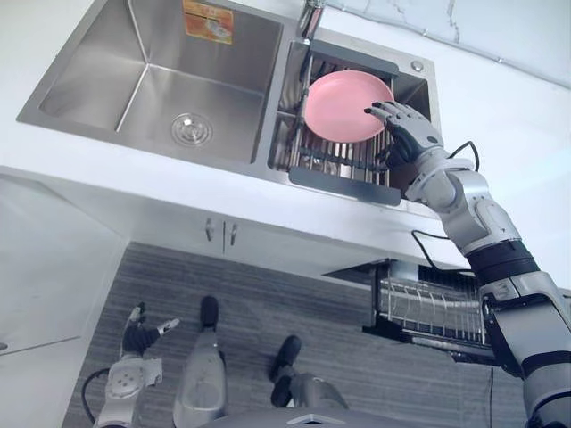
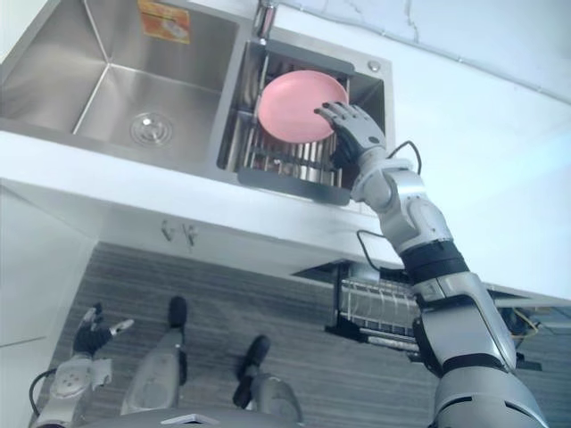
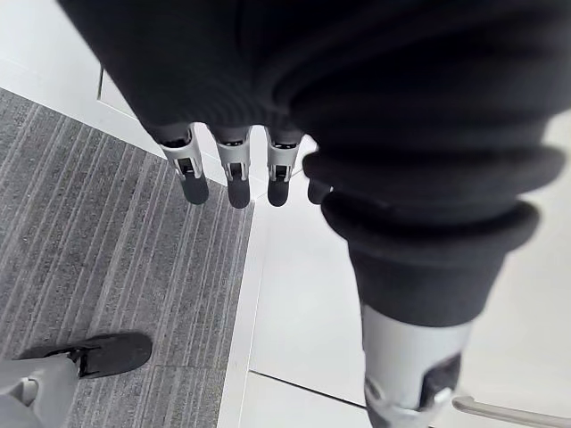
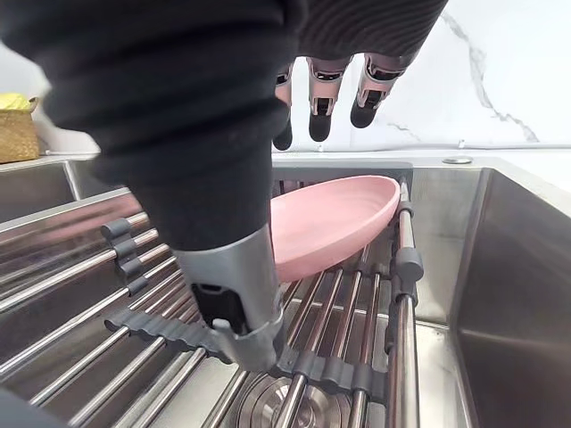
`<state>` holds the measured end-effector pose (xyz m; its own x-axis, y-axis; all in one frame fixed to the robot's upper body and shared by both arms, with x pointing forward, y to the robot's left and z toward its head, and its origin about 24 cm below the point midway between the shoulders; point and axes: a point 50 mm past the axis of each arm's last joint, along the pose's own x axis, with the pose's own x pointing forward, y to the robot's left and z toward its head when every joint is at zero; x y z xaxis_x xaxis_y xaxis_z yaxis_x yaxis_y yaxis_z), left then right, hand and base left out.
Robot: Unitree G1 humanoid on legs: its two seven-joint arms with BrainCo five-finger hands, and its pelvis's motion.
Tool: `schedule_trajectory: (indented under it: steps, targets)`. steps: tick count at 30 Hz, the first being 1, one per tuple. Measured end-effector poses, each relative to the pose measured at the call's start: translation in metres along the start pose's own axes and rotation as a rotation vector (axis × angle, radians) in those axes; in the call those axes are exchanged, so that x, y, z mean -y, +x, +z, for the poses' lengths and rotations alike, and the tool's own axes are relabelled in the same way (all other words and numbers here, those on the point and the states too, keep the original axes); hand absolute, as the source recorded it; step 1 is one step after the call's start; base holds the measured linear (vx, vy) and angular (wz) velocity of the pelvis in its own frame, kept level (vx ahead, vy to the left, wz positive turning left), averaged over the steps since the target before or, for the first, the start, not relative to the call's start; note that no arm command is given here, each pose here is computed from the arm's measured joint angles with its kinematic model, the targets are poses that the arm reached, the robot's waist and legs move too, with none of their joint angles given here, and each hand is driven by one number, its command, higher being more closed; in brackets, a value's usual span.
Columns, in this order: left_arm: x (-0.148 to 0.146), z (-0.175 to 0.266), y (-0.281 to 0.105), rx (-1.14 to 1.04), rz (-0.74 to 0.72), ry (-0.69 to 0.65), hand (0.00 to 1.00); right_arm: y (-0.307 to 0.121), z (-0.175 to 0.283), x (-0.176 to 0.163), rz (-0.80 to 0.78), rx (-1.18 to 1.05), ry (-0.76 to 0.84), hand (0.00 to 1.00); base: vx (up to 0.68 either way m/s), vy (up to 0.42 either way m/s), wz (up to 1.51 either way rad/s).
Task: Walk over to the sink, pick up the cup, carry it to the dishwasher, place the cup inside the dishwasher, then close the dishwasher door
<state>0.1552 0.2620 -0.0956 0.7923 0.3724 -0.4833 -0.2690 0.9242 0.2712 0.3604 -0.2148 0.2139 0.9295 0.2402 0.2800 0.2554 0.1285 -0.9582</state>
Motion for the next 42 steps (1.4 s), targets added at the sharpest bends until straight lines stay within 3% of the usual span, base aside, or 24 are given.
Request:
schedule_trajectory:
  steps: [14,42]
  targets:
    - [-0.003,0.001,0.000,0.005,0.018,-0.007,0.00,0.001,-0.008,-0.007,0.033,-0.042,-0.007,0.00,0.02,0.002,0.02]
    - [-0.012,0.015,0.004,0.061,0.033,-0.008,0.00,0.022,-0.009,0.008,0.089,-0.080,-0.039,0.00,0.02,0.002,0.01]
